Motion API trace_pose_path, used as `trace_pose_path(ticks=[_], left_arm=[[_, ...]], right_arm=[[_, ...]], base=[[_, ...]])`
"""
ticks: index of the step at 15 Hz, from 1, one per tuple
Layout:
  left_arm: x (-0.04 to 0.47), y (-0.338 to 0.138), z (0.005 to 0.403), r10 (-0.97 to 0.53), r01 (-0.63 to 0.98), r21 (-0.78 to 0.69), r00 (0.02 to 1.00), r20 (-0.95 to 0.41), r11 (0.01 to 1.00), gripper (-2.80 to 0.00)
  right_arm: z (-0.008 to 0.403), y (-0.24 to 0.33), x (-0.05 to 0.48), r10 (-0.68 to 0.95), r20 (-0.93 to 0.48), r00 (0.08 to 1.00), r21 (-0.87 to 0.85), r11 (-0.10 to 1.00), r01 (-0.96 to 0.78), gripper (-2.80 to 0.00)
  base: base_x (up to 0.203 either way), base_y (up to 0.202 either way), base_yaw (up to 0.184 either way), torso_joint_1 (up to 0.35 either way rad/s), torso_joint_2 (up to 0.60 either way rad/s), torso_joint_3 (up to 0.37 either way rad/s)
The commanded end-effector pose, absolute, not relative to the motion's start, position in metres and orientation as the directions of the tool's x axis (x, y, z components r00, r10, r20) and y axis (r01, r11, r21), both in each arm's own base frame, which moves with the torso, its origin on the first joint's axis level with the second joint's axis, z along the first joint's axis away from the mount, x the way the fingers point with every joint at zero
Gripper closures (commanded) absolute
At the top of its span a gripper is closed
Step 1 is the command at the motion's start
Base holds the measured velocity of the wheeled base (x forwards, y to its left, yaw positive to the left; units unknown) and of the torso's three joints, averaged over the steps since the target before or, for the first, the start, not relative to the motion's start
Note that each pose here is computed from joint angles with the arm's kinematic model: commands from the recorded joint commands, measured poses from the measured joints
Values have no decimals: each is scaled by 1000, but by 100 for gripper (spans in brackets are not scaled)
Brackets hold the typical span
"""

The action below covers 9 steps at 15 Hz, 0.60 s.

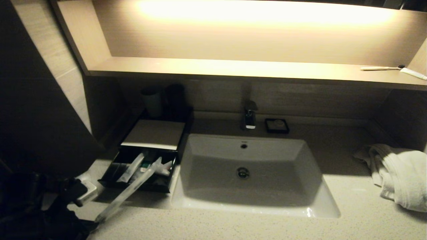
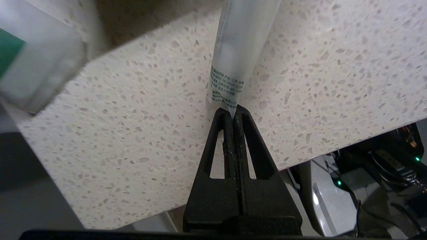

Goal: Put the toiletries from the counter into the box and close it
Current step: Pick up the bathroom toiletry

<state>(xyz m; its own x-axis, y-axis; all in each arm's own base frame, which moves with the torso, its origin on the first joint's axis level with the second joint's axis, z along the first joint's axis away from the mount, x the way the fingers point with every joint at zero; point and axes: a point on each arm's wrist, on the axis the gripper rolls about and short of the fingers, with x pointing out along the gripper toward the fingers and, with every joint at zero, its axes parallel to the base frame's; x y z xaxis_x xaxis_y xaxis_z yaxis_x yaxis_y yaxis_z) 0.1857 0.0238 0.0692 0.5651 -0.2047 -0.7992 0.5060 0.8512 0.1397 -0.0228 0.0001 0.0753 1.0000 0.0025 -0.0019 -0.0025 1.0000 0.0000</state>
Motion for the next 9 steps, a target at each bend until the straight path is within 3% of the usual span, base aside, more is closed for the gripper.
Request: trace_pose_path(ticks=[1, 9], left_arm=[[184, 23, 75, -203, 503, 161, 592, -780, 849, 0], [177, 22, 98, -189, 450, 196, 677, -712, 871, 0]], right_arm=[[75, 0, -23, 3, -2, 1000, 0, 1000, -3, 0], [75, 0, -23, 3, -2, 1000, 0, 1000, -3, 0]], base=[[0, 0, 0, 0, 0, 0], [0, 0, 0, 0, 0, 0]])
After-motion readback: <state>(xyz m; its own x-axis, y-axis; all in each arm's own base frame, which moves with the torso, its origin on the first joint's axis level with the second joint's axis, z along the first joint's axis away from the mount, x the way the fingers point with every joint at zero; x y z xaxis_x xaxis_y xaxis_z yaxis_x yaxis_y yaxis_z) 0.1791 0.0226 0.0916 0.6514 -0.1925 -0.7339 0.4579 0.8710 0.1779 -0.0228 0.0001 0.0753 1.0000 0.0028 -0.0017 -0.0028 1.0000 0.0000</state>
